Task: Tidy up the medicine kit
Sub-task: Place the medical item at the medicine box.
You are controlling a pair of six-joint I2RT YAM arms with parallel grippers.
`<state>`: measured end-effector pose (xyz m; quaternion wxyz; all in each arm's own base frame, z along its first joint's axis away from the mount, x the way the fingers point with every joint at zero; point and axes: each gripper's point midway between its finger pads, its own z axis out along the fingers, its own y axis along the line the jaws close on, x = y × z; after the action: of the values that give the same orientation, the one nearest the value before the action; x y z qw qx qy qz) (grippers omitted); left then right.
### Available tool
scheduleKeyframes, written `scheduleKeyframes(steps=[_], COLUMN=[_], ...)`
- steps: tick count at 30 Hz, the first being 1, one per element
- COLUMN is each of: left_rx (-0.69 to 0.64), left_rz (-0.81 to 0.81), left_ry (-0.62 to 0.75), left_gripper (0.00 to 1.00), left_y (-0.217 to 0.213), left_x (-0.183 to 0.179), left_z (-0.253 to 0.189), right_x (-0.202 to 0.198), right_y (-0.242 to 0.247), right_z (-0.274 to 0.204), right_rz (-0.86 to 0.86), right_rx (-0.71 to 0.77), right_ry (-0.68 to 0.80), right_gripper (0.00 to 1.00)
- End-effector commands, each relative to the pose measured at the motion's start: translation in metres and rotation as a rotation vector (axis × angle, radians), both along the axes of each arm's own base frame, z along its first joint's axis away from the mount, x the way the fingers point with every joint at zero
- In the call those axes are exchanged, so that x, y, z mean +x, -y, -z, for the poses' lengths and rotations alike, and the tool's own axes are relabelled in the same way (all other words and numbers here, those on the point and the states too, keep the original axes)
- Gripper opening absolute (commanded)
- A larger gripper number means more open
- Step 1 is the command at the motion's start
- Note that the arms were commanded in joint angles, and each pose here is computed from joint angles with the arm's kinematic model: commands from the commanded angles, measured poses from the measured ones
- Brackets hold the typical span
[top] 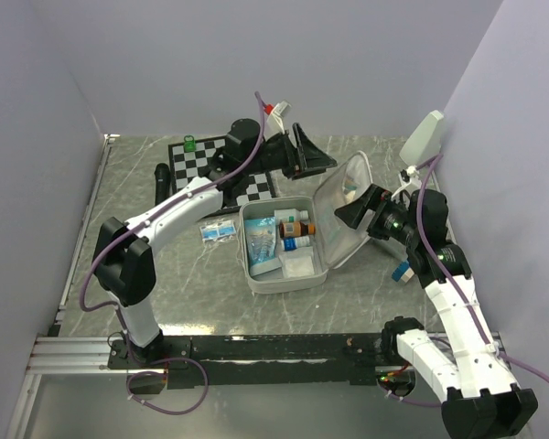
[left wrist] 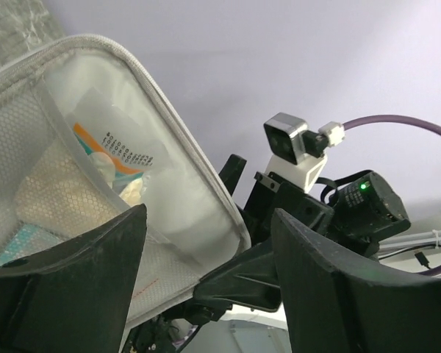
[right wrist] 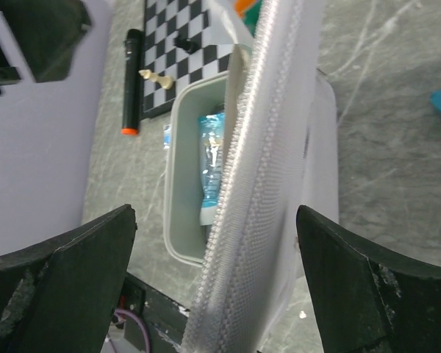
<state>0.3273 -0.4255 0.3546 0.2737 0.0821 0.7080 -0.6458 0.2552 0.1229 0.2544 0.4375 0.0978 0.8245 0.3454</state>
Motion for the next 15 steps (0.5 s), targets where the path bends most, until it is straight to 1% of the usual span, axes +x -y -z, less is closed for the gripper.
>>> scheduleKeyframes(steps=[1,2,6,9,12,15], left_rx=[0.008,0.020,0.035,0.033,0.028,0.009], left_rz=[0.016,0.015,0.038,0.061,0.077,0.134], left_ry=[0.049,0.055,0.078,0.096,0.101,0.096], left_gripper=[0.70,0.68,0.51,0.48,0.49,0.50], left_y=[0.003,0.005,0.013,0.021,0.031,0.044], left_x=[-0.004,-0.002,-0.001,-0.005,-0.006,-0.017], left_z=[-0.007,-0.004,-0.004,-0.005,-0.004,-0.001], right_x=[0.004,0.003,0.001,-0.001,-0.004,-0.008], right_y=[-0.009,-0.010,-0.017,-0.023,-0.026,-0.026], right_z=[-0.026,-0.030,-0.041,-0.046,-0.051,-0.052], right_rz=[-0.050,-0.057,-0.093,-0.129,-0.153,-0.161], right_rx=[0.066,0.073,0.117,0.148,0.156,0.150], right_ry=[0.083,0.093,0.112,0.118,0.135,0.144], right_gripper=[0.97,0.98,0.98,0.98,0.98,0.98])
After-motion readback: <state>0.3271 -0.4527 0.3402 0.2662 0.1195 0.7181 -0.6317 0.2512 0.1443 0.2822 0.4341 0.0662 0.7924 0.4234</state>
